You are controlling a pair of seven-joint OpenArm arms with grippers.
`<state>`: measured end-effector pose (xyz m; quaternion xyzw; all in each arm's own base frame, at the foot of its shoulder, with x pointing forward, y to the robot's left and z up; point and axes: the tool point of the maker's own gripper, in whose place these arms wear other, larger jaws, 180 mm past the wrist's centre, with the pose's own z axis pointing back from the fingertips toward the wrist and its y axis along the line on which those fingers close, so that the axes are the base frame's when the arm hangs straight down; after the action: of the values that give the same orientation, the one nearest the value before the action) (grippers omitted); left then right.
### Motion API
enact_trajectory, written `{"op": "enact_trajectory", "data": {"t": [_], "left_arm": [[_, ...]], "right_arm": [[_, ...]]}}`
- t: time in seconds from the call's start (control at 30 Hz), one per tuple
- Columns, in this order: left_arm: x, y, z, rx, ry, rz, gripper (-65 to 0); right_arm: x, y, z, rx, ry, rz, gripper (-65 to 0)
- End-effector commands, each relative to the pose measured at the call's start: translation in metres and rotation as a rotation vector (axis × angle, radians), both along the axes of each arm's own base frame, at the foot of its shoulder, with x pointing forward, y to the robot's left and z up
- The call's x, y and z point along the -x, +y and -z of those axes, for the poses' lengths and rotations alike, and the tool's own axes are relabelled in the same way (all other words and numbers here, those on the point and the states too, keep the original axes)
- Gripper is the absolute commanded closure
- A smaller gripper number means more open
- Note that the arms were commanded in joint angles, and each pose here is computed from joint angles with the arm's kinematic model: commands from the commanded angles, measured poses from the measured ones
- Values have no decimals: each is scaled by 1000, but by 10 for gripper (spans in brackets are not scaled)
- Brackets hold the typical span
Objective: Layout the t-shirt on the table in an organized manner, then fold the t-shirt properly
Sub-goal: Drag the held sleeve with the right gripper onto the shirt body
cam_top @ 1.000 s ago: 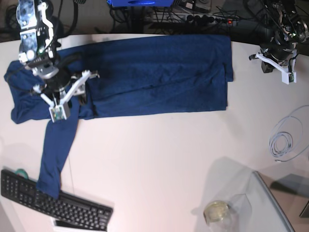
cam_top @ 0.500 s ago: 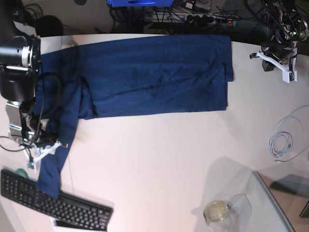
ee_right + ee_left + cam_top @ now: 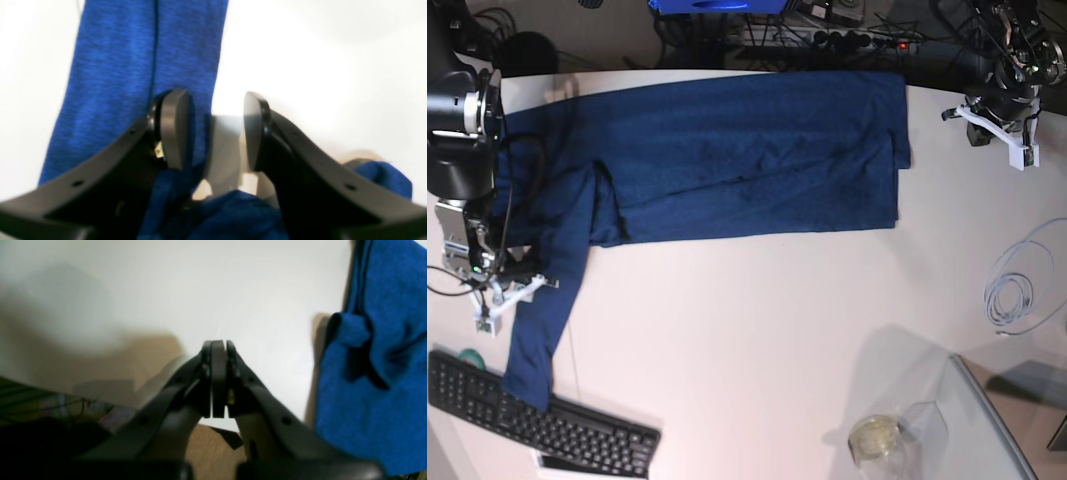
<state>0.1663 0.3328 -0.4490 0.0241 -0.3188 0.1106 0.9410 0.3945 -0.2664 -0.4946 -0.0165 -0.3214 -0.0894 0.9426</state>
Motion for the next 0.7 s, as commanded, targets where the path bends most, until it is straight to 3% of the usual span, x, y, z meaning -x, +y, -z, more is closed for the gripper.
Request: {"op": "enact_trajectory", "data": {"t": [0.0,0.13,0.17,0.27,0.5,0.67], "left_arm": [[-8,5,-10,-18,-37,8,0],[-7,5,-9,-19,-34,8,0],[-7,6,-10,-21,-33,9,0],[-6,6,-11,-24,-34,9,0],[2,14,-11,-41,-14,10,0],[3,18,-11,-48,-5,11,0]], "right_arm": [[-11,-6,-10,8,-33,9,-257],[-6,-3,-3,-2,-9,10,-239],[-6,-3,-3,-2,-9,10,-206],[-6,-2,-3,-4,-8,7,0],[-10,5,-32,39,-110,-54,0],[10,49,-74,44,-186,-159,0]]}}
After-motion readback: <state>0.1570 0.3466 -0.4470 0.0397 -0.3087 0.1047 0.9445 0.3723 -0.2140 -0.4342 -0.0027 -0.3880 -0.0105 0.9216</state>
